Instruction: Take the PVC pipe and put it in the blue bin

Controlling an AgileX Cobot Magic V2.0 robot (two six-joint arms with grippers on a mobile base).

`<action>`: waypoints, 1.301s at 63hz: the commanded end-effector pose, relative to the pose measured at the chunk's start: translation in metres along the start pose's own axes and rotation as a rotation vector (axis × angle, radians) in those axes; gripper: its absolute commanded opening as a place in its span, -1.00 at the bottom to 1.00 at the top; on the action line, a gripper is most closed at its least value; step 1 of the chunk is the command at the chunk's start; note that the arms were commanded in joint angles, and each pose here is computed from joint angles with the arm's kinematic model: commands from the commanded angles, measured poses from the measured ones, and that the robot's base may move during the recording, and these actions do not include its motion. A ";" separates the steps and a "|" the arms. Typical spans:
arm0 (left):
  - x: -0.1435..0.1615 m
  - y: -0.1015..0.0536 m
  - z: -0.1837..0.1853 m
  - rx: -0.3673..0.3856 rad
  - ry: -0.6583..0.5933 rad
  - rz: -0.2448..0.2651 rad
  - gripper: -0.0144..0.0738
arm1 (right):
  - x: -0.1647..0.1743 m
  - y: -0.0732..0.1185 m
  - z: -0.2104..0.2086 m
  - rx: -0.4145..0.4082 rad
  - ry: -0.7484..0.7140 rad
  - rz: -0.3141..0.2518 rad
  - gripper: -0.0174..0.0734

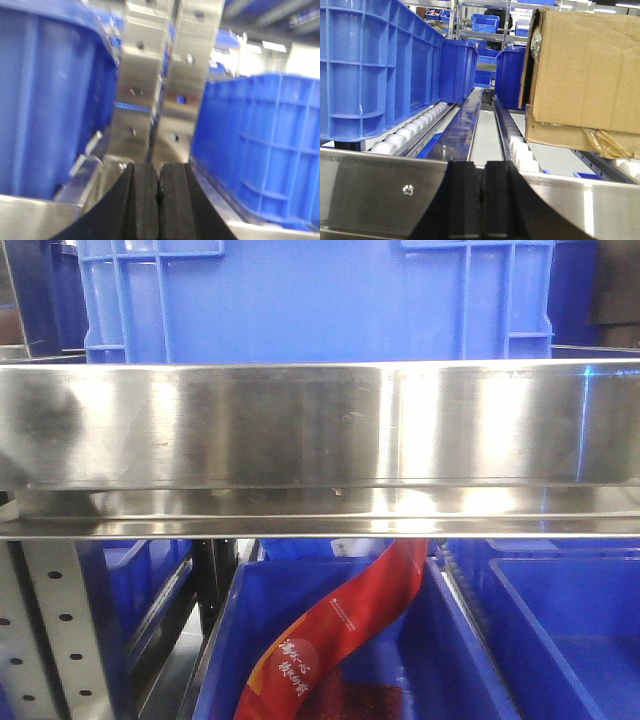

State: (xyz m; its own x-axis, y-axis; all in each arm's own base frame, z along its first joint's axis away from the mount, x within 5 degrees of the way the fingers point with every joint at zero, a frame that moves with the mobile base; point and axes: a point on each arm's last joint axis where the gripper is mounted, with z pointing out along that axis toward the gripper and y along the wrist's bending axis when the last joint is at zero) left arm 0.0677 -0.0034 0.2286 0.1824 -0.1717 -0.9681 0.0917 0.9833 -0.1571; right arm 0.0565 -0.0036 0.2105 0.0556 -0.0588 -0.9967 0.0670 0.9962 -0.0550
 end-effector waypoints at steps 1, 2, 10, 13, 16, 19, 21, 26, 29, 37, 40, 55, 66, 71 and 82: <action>0.002 0.000 -0.010 0.001 -0.002 0.008 -0.92 | -0.002 0.000 0.000 0.004 -0.014 -0.008 -0.97; 0.004 0.000 -0.013 0.005 0.012 0.007 -0.92 | -0.002 0.000 0.000 0.004 -0.014 -0.008 -0.97; 0.010 0.000 -0.014 0.005 0.074 0.019 -0.92 | -0.002 0.000 0.000 0.004 -0.014 -0.008 -0.97; 0.009 0.000 -0.014 0.008 0.068 0.059 -0.92 | -0.002 0.000 0.000 0.004 -0.014 -0.008 -0.97; 0.008 0.000 -0.014 0.007 0.051 0.102 -0.92 | -0.002 0.000 0.000 0.004 -0.014 -0.008 -0.97; 0.004 0.000 -0.014 0.000 0.016 0.123 -0.92 | -0.002 0.000 0.000 0.004 -0.014 -0.008 -0.97; 0.004 0.000 -0.014 -0.006 0.008 0.117 -0.92 | -0.002 0.000 0.000 0.004 -0.014 -0.008 -0.97; 0.005 0.001 -0.014 -0.024 0.017 0.106 -0.92 | -0.002 0.000 0.000 0.004 -0.014 -0.008 -0.97; 0.006 0.002 -0.014 -0.037 0.028 0.079 -0.92 | -0.002 0.000 0.000 0.004 -0.014 -0.008 -0.97; 0.008 0.005 -0.014 -0.089 0.056 0.045 -0.92 | -0.002 0.000 0.000 0.004 -0.014 -0.008 -0.97; 0.008 0.005 -0.014 -0.089 0.056 0.045 -0.92 | -0.002 0.000 0.000 0.004 -0.014 -0.008 -0.97; 0.015 0.005 -0.015 -0.083 0.132 0.082 -0.92 | -0.002 0.000 0.000 0.004 -0.014 -0.008 -0.97; 0.014 0.005 -0.015 -0.083 0.125 0.065 -0.92 | -0.002 0.000 0.000 0.004 -0.014 -0.008 -0.97; 0.014 0.005 -0.015 -0.083 0.125 0.065 -0.92 | -0.002 0.000 0.000 0.004 -0.014 -0.008 -0.97; 0.014 0.005 -0.015 -0.083 0.125 0.065 -0.92 | -0.002 0.000 0.000 0.004 -0.014 -0.008 -0.97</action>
State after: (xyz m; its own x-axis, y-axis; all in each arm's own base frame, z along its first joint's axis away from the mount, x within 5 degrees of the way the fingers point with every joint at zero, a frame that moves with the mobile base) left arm 0.0570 0.0007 0.2087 0.0433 -0.1016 -0.9939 -0.0079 0.9947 -0.1021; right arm 0.0565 -0.0036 0.2100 0.0506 -0.0584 -0.9970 0.0666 0.9963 -0.0550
